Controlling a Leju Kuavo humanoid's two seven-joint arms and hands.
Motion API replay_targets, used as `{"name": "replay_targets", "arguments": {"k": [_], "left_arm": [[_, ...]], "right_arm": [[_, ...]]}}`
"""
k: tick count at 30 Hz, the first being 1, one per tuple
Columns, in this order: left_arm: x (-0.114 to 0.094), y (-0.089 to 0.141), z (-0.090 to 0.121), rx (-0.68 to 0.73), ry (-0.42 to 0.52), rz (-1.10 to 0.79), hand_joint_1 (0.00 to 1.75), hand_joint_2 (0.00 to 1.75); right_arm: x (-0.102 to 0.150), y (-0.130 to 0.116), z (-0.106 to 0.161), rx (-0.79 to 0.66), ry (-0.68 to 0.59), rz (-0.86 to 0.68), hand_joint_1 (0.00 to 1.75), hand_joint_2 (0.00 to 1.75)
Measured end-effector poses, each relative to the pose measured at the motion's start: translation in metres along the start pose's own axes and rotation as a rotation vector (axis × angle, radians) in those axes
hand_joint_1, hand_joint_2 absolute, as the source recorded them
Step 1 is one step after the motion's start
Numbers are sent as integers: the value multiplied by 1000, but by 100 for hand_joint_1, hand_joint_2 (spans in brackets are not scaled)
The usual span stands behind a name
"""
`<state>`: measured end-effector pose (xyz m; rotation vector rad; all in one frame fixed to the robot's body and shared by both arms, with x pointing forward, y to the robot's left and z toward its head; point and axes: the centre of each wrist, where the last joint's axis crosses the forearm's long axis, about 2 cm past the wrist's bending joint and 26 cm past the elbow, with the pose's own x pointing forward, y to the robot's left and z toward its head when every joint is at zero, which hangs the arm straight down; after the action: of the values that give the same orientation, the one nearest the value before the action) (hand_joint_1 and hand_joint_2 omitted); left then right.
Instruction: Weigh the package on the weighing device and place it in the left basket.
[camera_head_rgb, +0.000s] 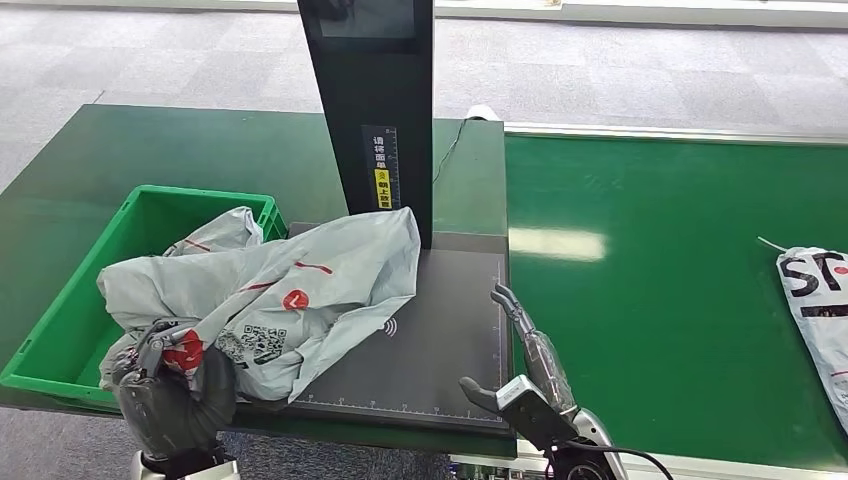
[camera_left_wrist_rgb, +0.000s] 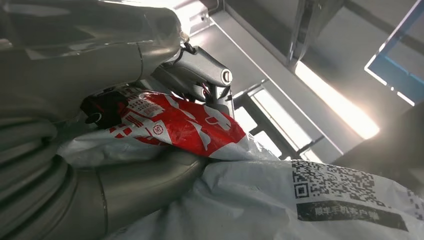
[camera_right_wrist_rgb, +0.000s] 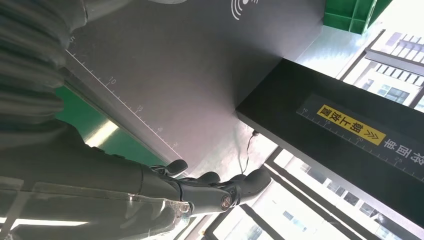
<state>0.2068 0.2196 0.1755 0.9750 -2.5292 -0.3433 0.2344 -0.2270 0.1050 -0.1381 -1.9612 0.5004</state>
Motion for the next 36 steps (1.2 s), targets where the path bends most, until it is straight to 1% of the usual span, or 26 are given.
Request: {"name": "replay_targets", "arguments": {"k": [15,17,19,21,23,27,29,31,33,36], "left_arm": [[-1,10,-7,44,-1,-51,175,175],[-6,13,-7,55,27,-78,175,175],[-17,15,-5,64,101,-105,175,175],[-41,15,-5,56,267,-129,175,175],[-73,15,-8,33,444,-140,175,175],[-140,19,-20,-40,665,-135,175,175],[-176,29,-26,-51,748,-134,175,175],[-205,42,-29,-47,806,-145,175,175],[-224,52,-29,-47,856,-156,174,175],[-241,60,-30,-45,911,-166,174,175]], "right_arm": [[0,0,-1,-2,-3,3,0,175],[0,0,1,-4,-4,14,0,175],[0,1,4,-4,-2,27,0,175],[1,3,9,-4,6,37,0,175],[2,5,14,-3,13,44,0,175],[3,5,15,12,13,46,0,175],[4,6,15,22,12,45,0,175],[4,7,14,28,11,44,0,175],[4,7,14,34,12,44,0,175],[5,8,13,37,14,43,0,175]]}}
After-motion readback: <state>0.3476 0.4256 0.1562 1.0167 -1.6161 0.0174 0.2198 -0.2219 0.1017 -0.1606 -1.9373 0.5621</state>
